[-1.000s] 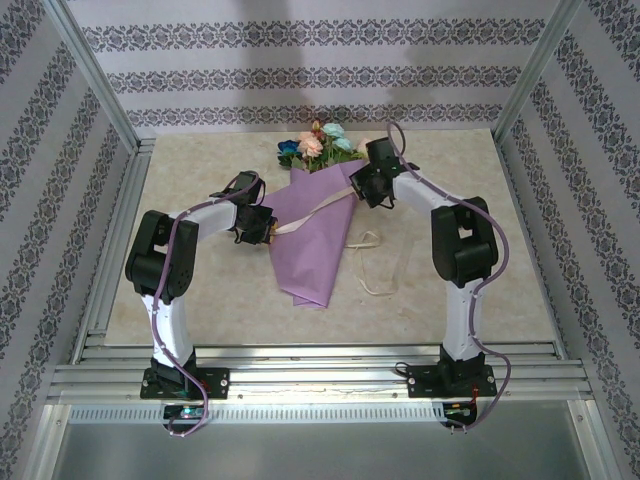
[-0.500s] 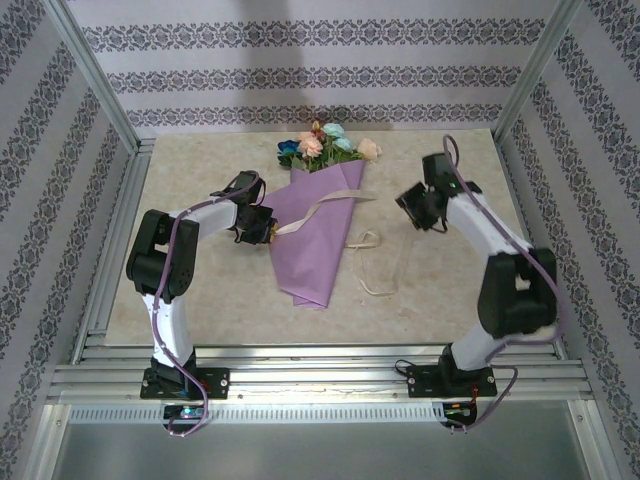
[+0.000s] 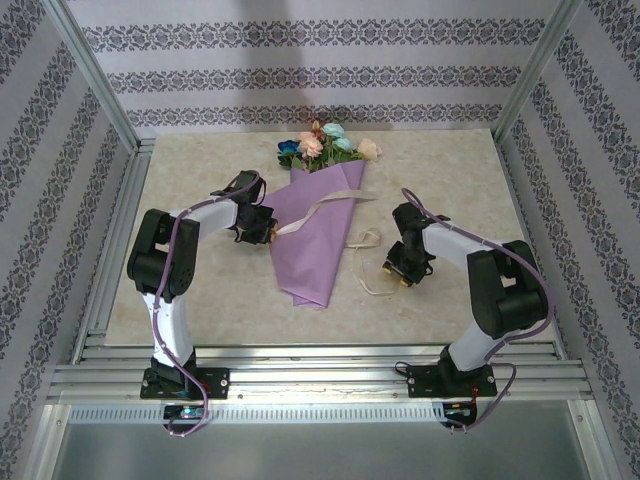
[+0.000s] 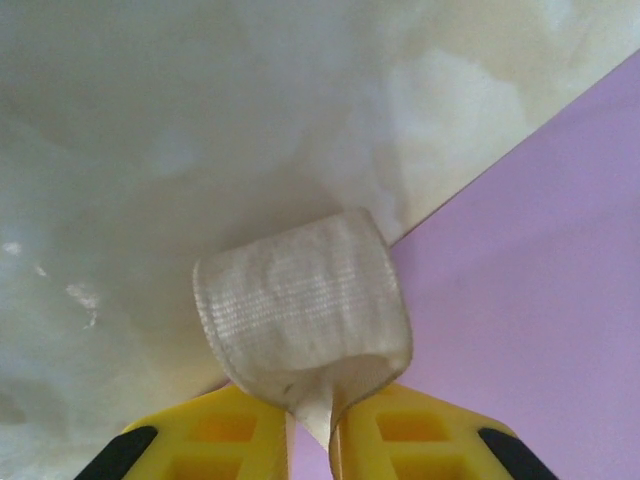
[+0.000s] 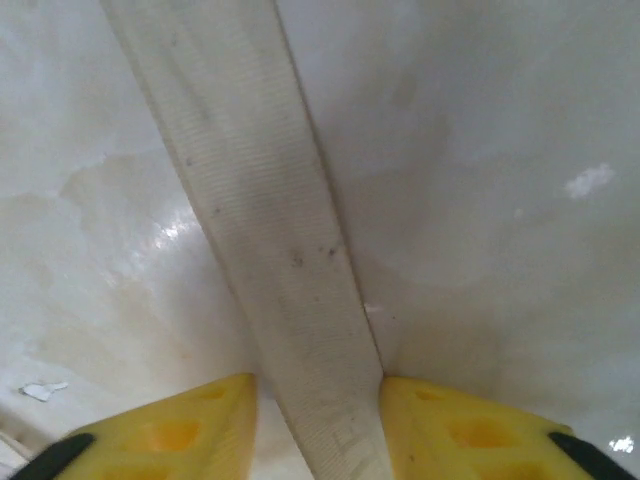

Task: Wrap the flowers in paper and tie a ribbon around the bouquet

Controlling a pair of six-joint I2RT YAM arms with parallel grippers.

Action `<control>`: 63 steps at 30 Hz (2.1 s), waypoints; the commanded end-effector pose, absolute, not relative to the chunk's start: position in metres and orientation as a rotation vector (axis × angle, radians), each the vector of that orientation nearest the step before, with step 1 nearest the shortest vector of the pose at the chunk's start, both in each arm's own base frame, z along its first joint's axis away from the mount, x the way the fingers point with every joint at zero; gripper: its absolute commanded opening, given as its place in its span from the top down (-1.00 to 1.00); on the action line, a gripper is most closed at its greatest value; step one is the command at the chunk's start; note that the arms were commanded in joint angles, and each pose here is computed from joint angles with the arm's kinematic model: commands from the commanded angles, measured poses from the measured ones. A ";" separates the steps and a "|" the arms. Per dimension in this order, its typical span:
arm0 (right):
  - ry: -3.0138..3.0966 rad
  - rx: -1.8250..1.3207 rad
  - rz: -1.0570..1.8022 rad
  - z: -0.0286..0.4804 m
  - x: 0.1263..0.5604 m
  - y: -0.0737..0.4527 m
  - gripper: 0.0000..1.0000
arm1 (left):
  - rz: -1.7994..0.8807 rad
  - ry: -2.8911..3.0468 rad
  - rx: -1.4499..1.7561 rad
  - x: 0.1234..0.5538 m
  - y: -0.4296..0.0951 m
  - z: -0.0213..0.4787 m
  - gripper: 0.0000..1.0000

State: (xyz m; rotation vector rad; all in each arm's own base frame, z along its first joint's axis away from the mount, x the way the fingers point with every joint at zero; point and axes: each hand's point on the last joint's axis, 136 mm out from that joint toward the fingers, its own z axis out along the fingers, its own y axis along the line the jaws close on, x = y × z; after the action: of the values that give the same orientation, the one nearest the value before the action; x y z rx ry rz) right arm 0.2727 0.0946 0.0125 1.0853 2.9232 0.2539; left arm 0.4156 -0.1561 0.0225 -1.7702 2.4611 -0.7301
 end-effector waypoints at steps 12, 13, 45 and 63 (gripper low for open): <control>2.512 0.437 0.345 0.168 0.365 0.130 1.00 | -0.713 2.435 -1.836 0.416 -0.143 0.026 0.86; 2.483 0.384 0.390 0.183 0.373 0.140 1.00 | -0.712 2.426 -1.839 0.417 -0.141 0.027 0.87; 2.857 -0.217 1.084 0.097 0.436 0.378 1.00 | -1.013 2.294 -1.628 0.445 -0.147 0.079 1.00; 2.892 -0.539 1.088 0.160 0.355 0.342 1.00 | -1.022 2.294 -1.640 0.446 -0.149 0.069 1.00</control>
State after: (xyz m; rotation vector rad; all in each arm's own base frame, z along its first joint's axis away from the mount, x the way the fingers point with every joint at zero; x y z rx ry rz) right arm 0.3835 0.3505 0.1428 -0.4471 2.8709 1.0627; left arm 0.4413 -0.1521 0.0679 -1.6393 2.3188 -1.0061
